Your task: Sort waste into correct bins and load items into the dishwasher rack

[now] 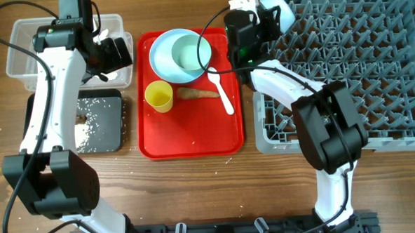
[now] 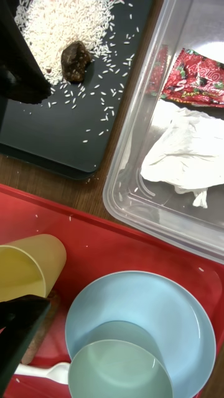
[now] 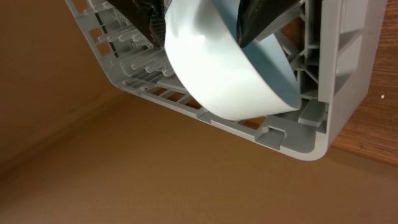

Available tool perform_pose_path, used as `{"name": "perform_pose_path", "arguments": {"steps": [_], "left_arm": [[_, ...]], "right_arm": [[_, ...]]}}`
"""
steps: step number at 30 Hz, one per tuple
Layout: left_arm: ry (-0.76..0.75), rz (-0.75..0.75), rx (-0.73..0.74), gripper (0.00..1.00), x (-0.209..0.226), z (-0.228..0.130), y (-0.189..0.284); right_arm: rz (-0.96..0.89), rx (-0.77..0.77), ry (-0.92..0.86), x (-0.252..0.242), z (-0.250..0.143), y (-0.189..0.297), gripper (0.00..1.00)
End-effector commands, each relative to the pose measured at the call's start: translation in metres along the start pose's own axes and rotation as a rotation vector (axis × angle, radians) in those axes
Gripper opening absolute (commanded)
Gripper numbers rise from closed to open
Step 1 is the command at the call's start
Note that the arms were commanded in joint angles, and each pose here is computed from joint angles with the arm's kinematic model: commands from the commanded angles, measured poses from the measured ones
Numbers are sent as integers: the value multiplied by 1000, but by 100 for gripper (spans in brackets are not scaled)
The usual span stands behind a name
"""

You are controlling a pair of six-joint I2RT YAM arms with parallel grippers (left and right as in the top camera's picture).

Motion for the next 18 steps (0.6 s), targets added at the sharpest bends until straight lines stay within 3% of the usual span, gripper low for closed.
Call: {"name": "perform_pose_path", "arguments": {"steps": [1, 4, 5, 9, 12, 15, 18], "left_arm": [[1, -10, -40, 100, 0, 4, 13], [2, -10, -39, 100, 0, 4, 13], [1, -10, -40, 100, 0, 4, 13], [1, -10, -40, 100, 0, 4, 13], [1, -10, -39, 100, 0, 4, 13], [2, -10, -40, 100, 0, 4, 13], [1, -10, -40, 100, 0, 4, 13]], "right_arm": [[8, 7, 6, 7, -5, -5, 48], [7, -18, -20, 7, 2, 1, 89], [9, -38, -42, 7, 7, 6, 97], [78, -146, -137, 8, 38, 41, 100], [394, -182, -255, 25, 54, 89, 100], [844, -22, -445, 36, 51, 132, 100], [1087, 243, -534, 32, 33, 161, 100]]}}
Point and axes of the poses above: each gripper's point midway between its finger pads, its own y axis back along the fingers, its own x axis along the line the jaws close on, z = x × y, the point moved 8 cm from there along y, back along the fingers, and after that the axes turned 1 degree about y, right-handed, at the moved point
